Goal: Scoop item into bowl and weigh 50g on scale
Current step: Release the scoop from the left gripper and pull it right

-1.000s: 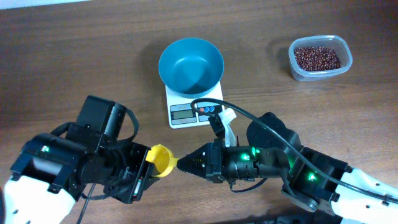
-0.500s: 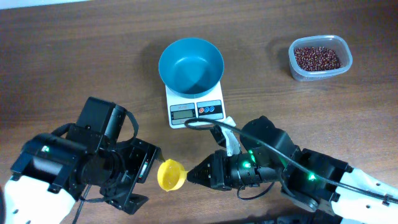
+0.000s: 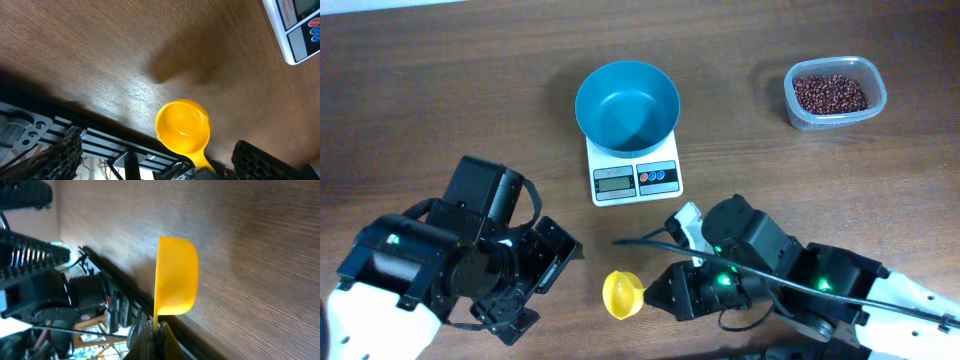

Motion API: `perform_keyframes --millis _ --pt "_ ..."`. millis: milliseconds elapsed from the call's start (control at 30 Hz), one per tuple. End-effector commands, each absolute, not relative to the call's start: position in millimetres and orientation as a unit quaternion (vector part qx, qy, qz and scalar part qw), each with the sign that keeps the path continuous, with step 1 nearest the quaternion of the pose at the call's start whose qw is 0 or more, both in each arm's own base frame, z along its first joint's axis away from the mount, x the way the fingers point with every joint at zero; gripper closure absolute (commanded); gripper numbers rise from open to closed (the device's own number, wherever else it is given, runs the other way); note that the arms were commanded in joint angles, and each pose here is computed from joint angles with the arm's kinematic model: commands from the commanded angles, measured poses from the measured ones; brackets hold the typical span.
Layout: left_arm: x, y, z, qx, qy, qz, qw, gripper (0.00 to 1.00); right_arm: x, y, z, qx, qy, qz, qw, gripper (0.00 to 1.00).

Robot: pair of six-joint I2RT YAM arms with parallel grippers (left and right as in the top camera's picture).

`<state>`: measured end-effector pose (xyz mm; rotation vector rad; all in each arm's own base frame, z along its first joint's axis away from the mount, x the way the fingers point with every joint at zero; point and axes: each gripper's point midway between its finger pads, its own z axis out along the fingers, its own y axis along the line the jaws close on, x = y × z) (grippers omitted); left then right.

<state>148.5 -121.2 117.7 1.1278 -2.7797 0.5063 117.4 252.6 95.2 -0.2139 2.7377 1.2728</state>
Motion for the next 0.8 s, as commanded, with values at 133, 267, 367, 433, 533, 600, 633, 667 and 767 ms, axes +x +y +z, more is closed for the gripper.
perform_keyframes --millis 133,267,367,433,533,600,633,667,767 --pt "148 -119 116 0.363 -0.917 0.160 0.045 0.01 129 179 119 -0.041 0.912 0.366 0.177 0.96" --pt "148 -119 116 0.363 -0.917 0.160 0.045 0.01 117 156 167 -0.115 0.878 0.369 0.280 0.96" --pt "148 -119 116 0.363 -0.917 0.160 0.045 0.01 126 144 224 -0.112 0.846 0.367 0.371 0.96" --pt "148 -119 116 0.363 -0.917 0.160 0.044 0.01 131 132 256 -0.126 0.828 0.341 0.428 0.96" --pt "148 -119 116 0.363 -0.917 0.160 0.045 0.01 139 90 297 -0.082 0.816 0.260 0.510 0.96" --pt "148 -119 116 0.363 -0.917 0.160 0.045 0.01 135 70 317 -0.077 0.808 0.226 0.539 0.96" --pt "148 -119 116 0.363 -0.917 0.160 0.045 0.01 132 59 325 -0.062 0.806 0.211 0.550 0.96" --pt "148 -119 116 0.363 -0.917 0.160 0.045 0.01 129 48 334 -0.049 0.803 0.198 0.560 0.96" --pt "150 -119 116 0.355 -0.920 0.161 0.040 0.01 116 31 344 -0.038 0.804 0.183 0.565 0.96"
